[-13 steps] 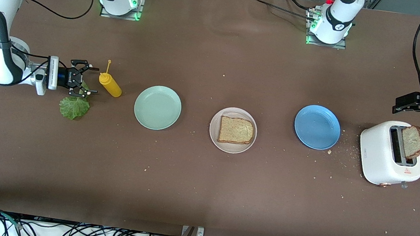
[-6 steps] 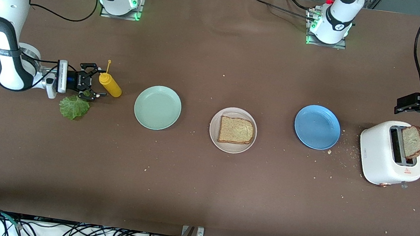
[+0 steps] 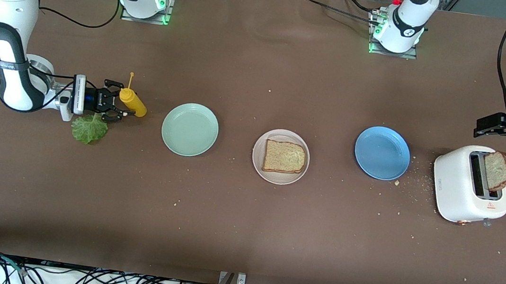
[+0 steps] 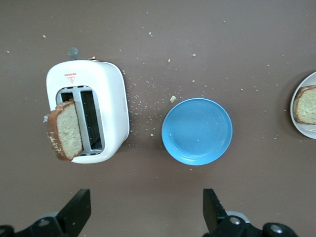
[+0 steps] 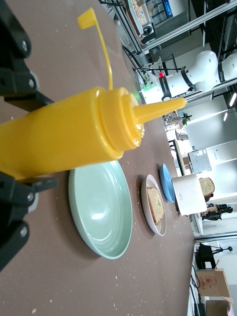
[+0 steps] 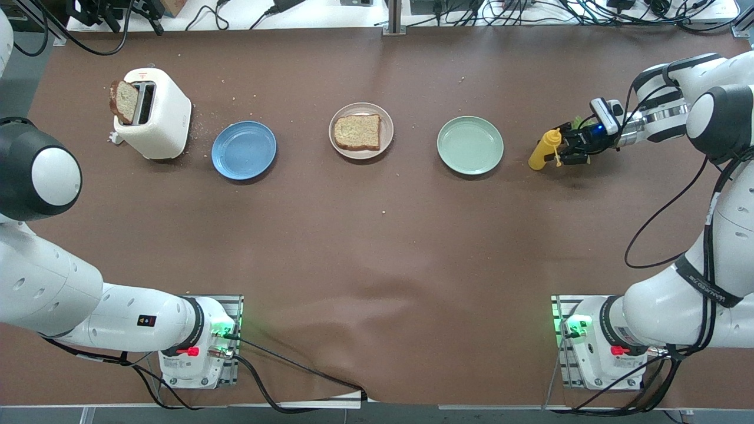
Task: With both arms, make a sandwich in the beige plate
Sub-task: 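Grasp the yellow mustard bottle with the right gripper, then lift the mustard bottle with the right gripper toward the beige plate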
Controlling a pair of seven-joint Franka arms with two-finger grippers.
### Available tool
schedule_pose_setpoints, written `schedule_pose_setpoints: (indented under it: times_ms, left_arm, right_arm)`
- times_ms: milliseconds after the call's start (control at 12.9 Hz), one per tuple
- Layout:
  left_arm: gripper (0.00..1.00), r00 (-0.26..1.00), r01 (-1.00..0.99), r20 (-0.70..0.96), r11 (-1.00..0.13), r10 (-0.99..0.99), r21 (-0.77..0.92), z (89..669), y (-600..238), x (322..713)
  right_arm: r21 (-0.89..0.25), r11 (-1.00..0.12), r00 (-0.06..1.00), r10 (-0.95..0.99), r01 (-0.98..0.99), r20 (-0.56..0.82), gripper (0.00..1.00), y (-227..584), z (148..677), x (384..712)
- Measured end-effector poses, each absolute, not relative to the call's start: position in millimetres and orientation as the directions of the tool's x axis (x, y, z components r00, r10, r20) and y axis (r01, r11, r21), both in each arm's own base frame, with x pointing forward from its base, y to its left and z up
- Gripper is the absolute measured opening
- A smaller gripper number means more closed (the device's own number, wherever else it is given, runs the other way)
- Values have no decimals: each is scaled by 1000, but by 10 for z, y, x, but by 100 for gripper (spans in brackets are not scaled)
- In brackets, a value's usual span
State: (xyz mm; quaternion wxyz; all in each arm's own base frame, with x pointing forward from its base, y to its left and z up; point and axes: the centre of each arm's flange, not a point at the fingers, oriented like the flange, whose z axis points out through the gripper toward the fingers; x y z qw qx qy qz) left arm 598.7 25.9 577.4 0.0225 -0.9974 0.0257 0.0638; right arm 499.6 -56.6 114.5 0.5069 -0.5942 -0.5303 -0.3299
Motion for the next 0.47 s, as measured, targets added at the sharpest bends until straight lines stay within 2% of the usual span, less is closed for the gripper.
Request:
schedule_pose_setpoints:
  times_ms: [78, 310, 465]
  left_arm:
    - [100, 990, -55, -130, -997, -48, -49, 5768, 266, 5990]
    - [100, 990, -56, -131, -997, -49, -50, 5754, 260, 5998]
    - [100, 990, -58, -133, -997, -51, -49, 5742, 247, 6003]
  right_arm:
    - [-241, 77, 208, 300, 967, 931, 43, -540, 1159, 5048]
    - [-216, 83, 177, 334, 973, 926, 18, -447, 1231, 5225]
    - [-208, 75, 165, 377, 975, 911, 14, -353, 1333, 5387]
